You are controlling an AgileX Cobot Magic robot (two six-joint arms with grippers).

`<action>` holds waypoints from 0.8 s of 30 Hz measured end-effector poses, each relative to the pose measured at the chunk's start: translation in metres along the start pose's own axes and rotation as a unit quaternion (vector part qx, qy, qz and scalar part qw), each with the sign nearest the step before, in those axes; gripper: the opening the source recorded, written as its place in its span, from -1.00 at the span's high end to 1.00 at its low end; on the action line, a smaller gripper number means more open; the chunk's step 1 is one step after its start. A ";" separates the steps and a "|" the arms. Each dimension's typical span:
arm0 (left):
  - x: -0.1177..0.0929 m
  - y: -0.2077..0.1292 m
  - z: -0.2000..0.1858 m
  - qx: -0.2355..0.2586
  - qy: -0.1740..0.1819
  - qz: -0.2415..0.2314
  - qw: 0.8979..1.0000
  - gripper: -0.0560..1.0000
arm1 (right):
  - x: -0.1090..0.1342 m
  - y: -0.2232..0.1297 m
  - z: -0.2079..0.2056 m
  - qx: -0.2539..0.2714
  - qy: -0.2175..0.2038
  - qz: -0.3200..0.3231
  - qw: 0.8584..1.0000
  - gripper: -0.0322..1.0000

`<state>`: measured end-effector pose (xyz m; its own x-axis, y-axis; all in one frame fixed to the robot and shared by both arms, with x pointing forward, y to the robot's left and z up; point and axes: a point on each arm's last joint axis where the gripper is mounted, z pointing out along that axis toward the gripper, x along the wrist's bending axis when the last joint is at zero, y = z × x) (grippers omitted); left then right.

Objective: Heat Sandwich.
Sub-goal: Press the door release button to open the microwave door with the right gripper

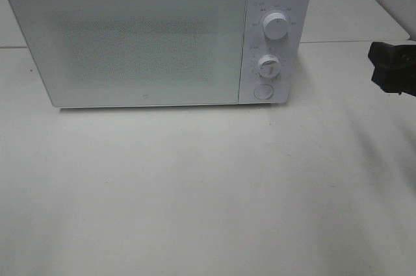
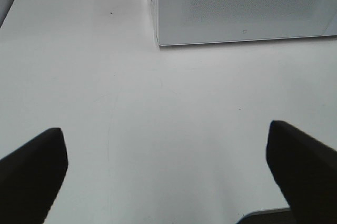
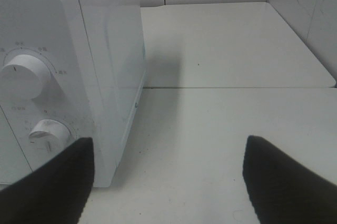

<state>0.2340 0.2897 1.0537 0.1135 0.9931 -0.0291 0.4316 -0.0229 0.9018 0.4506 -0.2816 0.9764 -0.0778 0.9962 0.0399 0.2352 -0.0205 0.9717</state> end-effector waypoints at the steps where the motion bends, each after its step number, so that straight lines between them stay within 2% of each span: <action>1: 0.000 0.000 0.000 0.000 0.000 0.000 1.000 -0.94 | 0.000 -0.002 0.002 0.002 0.001 -0.001 1.000 -0.53; 6: 0.000 0.000 0.000 0.000 0.000 0.000 1.000 -0.94 | 0.004 -0.015 0.015 0.007 0.017 -0.006 1.000 -0.53; 7: 0.000 0.000 0.000 0.000 0.000 0.000 1.000 -0.94 | 0.011 -0.020 0.020 0.012 0.033 -0.010 0.999 -0.53; 11: 0.000 0.000 0.000 0.000 0.000 0.000 1.000 -0.94 | 0.026 -0.034 0.027 0.026 0.053 -0.014 0.998 -0.53; 16: 0.000 0.000 0.000 0.000 0.000 0.000 1.000 -0.94 | 0.042 -0.053 0.033 0.049 0.034 -0.017 0.998 -0.53; 24: 0.000 0.000 0.000 0.000 0.000 0.000 1.000 -0.94 | 0.068 -0.074 0.033 0.073 0.028 -0.030 0.997 -0.53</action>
<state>0.2340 0.2897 1.0537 0.1135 0.9931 -0.0291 0.4316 -0.0229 0.9018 0.4600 -0.2098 0.9000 -0.1497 0.9887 0.0000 0.3659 0.0554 0.9290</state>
